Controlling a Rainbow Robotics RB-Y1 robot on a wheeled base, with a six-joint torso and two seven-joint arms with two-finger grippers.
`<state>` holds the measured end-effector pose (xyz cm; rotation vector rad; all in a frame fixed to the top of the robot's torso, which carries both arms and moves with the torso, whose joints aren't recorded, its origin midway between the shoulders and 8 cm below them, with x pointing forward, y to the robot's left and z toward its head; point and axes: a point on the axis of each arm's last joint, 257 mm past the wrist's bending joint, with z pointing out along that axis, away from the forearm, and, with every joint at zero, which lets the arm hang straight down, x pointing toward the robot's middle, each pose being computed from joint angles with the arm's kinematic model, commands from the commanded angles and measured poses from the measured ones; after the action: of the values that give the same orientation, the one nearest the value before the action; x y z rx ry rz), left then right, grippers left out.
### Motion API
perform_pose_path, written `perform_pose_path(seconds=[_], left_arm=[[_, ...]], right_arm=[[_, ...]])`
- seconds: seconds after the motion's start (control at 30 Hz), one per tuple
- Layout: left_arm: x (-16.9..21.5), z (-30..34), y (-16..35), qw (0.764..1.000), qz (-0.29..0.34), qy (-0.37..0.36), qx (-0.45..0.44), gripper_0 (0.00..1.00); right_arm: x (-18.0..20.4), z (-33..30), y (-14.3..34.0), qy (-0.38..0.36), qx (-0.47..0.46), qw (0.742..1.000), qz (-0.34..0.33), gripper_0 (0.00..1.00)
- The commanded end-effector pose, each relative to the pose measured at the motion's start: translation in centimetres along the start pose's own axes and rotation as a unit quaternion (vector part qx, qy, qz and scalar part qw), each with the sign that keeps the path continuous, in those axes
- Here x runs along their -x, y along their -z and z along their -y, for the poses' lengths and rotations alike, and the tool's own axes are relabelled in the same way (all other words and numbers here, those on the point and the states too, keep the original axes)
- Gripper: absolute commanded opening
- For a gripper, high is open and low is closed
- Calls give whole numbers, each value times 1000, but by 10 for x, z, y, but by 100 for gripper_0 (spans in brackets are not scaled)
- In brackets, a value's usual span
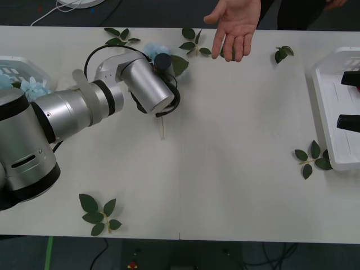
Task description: Place the red flowers into the right box and the blue flowers into the left box. If a person shows an open palm, hand one flower to the person first, then continue sorting.
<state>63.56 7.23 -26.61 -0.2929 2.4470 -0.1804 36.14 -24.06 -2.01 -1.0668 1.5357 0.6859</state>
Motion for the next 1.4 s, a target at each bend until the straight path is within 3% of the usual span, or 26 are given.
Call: perform_pose_path(seconds=[0.03,0.6,0.77,1.0,1.4], left_arm=[[90,8,40,997,58,16,-40,0],[239,16,159,972,150,52,-172,0],[275,29,187,952,220,13,-210,0],[292,33,196,918,311,-26,-244,0],[279,123,237,848,406,-67,-333,0]], right_arm=[[7,-4,5,32,3,999,-17,100],[7,-4,5,32,3,999,-17,100],[7,-4,5,32,3,999,-17,100],[7,-4,5,32,3,999,-17,100],[7,-4,5,32,3,999,-17,100]])
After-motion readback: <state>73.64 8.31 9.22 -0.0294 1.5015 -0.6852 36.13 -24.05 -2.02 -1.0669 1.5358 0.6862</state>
